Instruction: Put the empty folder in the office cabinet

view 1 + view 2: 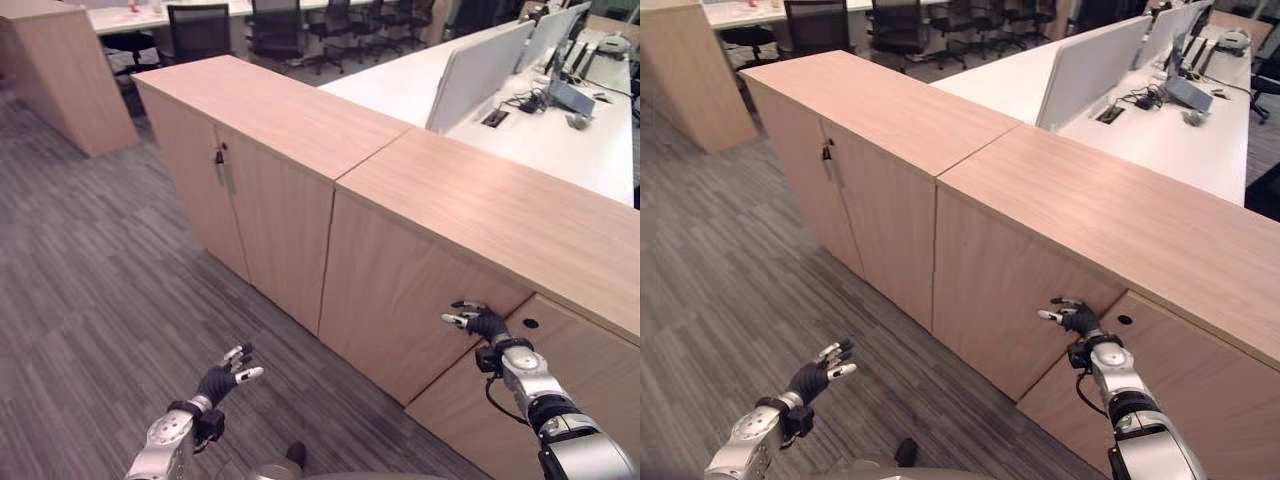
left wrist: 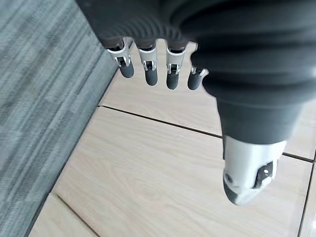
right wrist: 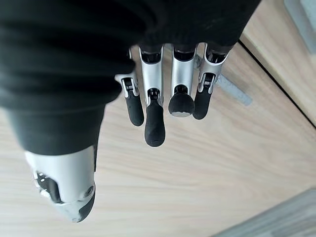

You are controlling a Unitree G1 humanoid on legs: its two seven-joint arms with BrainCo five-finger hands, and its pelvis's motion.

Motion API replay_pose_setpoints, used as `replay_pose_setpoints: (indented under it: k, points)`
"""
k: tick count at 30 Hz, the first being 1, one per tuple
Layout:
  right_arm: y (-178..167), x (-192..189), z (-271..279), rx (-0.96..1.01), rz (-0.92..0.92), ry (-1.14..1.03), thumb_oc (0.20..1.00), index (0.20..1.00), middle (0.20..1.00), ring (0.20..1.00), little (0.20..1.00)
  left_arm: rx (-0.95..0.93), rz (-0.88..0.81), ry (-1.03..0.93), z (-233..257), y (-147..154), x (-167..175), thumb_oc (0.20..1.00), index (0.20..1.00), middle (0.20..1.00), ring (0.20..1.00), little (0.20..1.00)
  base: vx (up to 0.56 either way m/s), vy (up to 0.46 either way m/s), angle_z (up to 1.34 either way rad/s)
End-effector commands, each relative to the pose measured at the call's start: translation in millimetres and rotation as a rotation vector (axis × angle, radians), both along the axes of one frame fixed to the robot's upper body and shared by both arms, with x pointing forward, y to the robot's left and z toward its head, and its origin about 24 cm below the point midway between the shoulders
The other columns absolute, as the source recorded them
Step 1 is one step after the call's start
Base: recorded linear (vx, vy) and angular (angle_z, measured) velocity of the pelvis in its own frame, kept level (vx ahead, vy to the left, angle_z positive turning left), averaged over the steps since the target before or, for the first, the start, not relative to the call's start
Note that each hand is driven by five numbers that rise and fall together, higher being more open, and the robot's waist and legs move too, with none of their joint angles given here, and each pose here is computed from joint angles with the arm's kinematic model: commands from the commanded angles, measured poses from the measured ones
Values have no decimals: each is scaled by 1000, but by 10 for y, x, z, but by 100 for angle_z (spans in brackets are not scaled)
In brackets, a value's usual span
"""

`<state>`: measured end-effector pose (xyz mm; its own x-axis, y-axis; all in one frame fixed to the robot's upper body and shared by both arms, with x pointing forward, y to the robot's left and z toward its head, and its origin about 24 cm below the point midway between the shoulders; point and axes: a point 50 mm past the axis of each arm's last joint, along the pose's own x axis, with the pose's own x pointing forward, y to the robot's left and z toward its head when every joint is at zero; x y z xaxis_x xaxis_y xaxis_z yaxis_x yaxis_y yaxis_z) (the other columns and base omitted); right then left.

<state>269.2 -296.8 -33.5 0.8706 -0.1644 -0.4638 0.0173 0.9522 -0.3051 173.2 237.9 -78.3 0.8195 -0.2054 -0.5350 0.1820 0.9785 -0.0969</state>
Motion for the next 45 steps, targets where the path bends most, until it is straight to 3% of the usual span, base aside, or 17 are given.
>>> replay_pose_setpoints:
  k: [1, 8, 14, 20, 29, 45]
  points:
    - [-895, 50, 759, -161, -277, -171, 1000, 1000, 1000, 1000, 1000, -37, -29, -51, 49, -100, 83, 1000, 1000, 1000, 1000, 1000, 2, -40, 2]
    - [-927, 8, 713, -137, -267, -123, 1000, 1000, 1000, 1000, 1000, -39, -17, -28, 8, -82, 27, 1000, 1000, 1000, 1000, 1000, 1, -35, -1]
    - [-658, 24, 501, 75, -235, -169, 1000, 1000, 1000, 1000, 1000, -42, -1, -20, -25, -93, -25, 1000, 1000, 1000, 1000, 1000, 7, -8, -6]
    - [203, -165, 151, 388, -69, -290, 1000, 1000, 1000, 1000, 1000, -61, 115, -58, -1, -49, -22, 1000, 1000, 1000, 1000, 1000, -24, 24, -21]
    - [933, -823, -187, 495, 176, -159, 1000, 1000, 1000, 1000, 1000, -76, 172, -95, 29, -65, 9, 1000, 1000, 1000, 1000, 1000, -39, 58, -29]
    - [982, -938, -644, 385, 69, 54, 1000, 1000, 1000, 1000, 1000, 50, 136, -112, 41, -116, 203, 1000, 1000, 1000, 1000, 1000, -80, 58, -55]
